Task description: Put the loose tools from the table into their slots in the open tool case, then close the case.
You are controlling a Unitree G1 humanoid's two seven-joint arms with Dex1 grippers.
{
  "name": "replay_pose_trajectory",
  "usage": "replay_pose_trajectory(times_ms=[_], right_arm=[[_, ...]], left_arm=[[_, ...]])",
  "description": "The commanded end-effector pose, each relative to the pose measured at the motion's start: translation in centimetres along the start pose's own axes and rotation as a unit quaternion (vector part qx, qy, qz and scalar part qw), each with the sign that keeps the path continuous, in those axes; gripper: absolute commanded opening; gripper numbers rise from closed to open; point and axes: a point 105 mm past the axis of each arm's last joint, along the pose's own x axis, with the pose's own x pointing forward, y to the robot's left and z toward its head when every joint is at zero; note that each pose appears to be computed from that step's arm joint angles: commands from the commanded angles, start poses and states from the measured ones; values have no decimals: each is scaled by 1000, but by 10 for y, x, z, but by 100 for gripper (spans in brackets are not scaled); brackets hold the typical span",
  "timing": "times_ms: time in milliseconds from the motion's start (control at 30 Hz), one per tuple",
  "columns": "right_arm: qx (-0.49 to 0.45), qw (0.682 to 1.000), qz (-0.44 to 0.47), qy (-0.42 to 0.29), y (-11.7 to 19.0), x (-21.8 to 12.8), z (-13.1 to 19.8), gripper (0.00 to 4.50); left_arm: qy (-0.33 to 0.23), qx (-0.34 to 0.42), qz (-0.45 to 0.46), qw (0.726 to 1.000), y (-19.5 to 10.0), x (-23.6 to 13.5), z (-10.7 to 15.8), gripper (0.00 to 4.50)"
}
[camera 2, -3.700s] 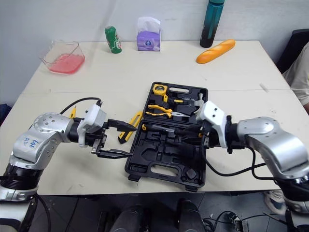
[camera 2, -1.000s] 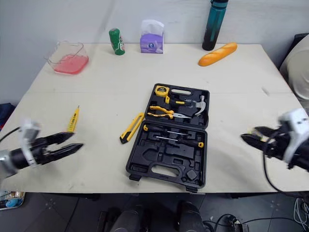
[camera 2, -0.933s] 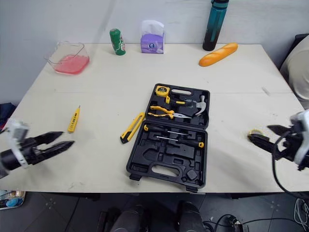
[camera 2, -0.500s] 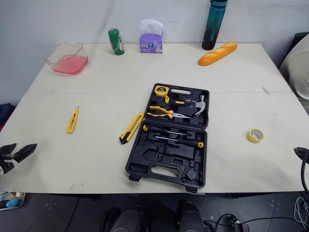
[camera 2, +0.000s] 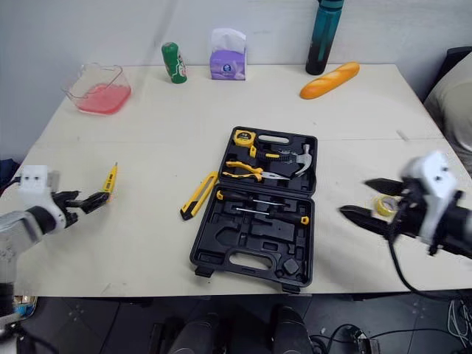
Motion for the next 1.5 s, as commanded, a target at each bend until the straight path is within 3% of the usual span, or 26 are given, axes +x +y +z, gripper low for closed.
replay_pose_trajectory(times_ms=[33,433,467,733,833,900,1033,1167,1267,1333,1400,1500], right_arm=[[-30,996,83,-14,29,19,18,446],[-84,968,214,-99,67,76,65,446],[-84,968,214,-102,67,78,67,450],[-81,967,218,-107,66,83,67,450],[-79,967,219,-99,66,81,63,450],[-73,969,216,-94,64,77,61,450],[-66,972,209,-88,61,71,58,450],[-64,976,198,-70,62,65,48,450],[-67,980,181,-47,62,62,34,450],[-73,983,167,-29,62,61,25,450],[-69,984,162,-6,64,59,14,450],[-65,985,158,30,68,54,-5,450]], left_arm=[[0,-3,31,1000,1,8,10,450],[55,-38,49,997,-12,50,-9,450],[61,-41,54,996,-11,51,-12,392],[57,-33,56,996,-8,54,-9,68],[34,21,34,999,-7,47,7,57],[-10,107,-55,993,-30,36,29,57],[-31,177,-244,953,-87,6,40,57],[13,303,-446,842,-151,-36,34,57],[55,336,-498,798,-175,-38,32,57],[82,365,-495,784,-186,-27,31,57],[93,403,-488,769,-194,-14,32,57],[101,445,-519,723,-215,-9,35,57]])
